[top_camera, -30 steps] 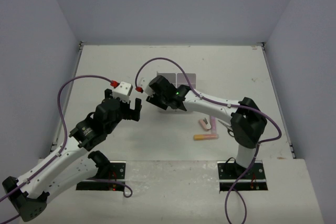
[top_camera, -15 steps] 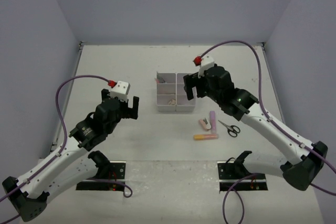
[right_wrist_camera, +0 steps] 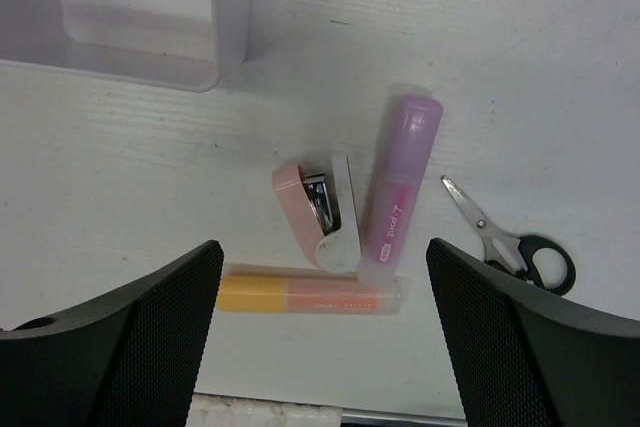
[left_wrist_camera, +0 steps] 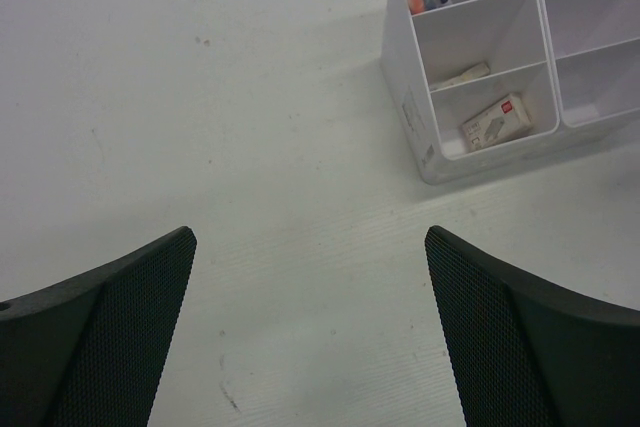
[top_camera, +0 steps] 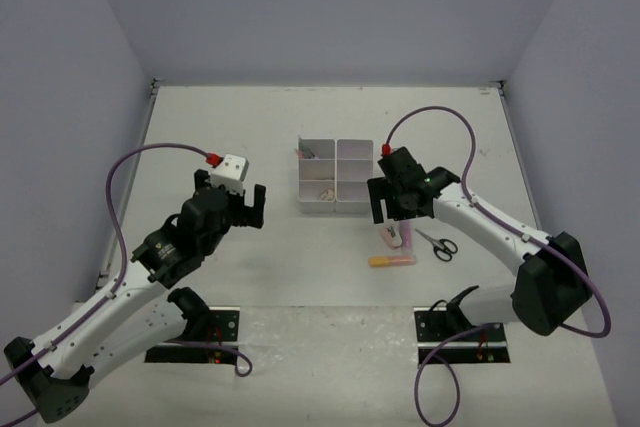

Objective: Sort the stationery into containers
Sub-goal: Pick up the pen from the center of the board.

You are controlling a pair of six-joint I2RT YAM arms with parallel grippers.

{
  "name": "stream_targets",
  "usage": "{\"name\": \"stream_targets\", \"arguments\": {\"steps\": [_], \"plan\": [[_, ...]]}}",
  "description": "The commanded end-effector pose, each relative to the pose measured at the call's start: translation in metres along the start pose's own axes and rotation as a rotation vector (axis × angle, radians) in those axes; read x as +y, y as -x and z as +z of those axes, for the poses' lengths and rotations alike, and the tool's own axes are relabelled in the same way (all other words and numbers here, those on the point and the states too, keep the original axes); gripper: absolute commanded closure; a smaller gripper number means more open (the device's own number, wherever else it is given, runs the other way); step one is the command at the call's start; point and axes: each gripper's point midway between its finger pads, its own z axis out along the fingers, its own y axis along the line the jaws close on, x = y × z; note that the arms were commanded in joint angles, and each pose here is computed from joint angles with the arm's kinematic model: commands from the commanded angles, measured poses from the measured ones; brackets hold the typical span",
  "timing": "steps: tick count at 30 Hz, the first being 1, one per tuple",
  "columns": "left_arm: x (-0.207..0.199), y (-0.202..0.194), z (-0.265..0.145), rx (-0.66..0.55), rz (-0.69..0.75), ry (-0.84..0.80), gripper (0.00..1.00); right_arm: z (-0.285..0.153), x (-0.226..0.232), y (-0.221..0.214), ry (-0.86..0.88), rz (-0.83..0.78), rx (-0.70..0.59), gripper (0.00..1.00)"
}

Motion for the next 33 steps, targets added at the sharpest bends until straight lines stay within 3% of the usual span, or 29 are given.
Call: {"name": "stream_targets", "arguments": {"steps": [1, 4, 7, 9, 11, 22, 30, 33], "plan": [[-0.002, 0.007, -0.001, -0.026, -0.007, -0.016, 0.0, -0.002, -0.01, 0.004, -0.062, 0.069, -0.019, 0.15], [-0.003, 0.007, -0.001, -0.027, -0.007, -0.022, 0.0, -0.002, -0.015, 0.012, -0.065, 0.102, -0.059, 0.18], [-0.005, 0.006, 0.0, -0.02, -0.002, -0.031, 0.0, -0.001, -0.024, 0.021, -0.035, 0.172, -0.09, 0.31], [-0.007, 0.005, 0.0, -0.016, 0.001, -0.04, 0.0, 0.006, -0.036, 0.029, -0.038, 0.222, -0.106, 0.45], [-0.009, 0.004, 0.001, -0.011, 0.004, -0.049, 0.0, 0.018, -0.043, 0.031, -0.06, 0.237, -0.079, 0.51], [-0.012, 0.006, -0.001, -0.019, 0.004, -0.071, 0.0, 0.073, -0.054, 0.022, -0.107, 0.209, 0.09, 0.58], [-0.013, 0.006, -0.001, -0.02, 0.006, -0.078, 0.0, 0.088, -0.045, 0.015, -0.056, 0.184, 0.158, 0.59], [-0.013, 0.005, 0.0, -0.017, 0.008, -0.078, 0.0, 0.088, -0.044, 0.012, -0.049, 0.185, 0.172, 0.65]]}}
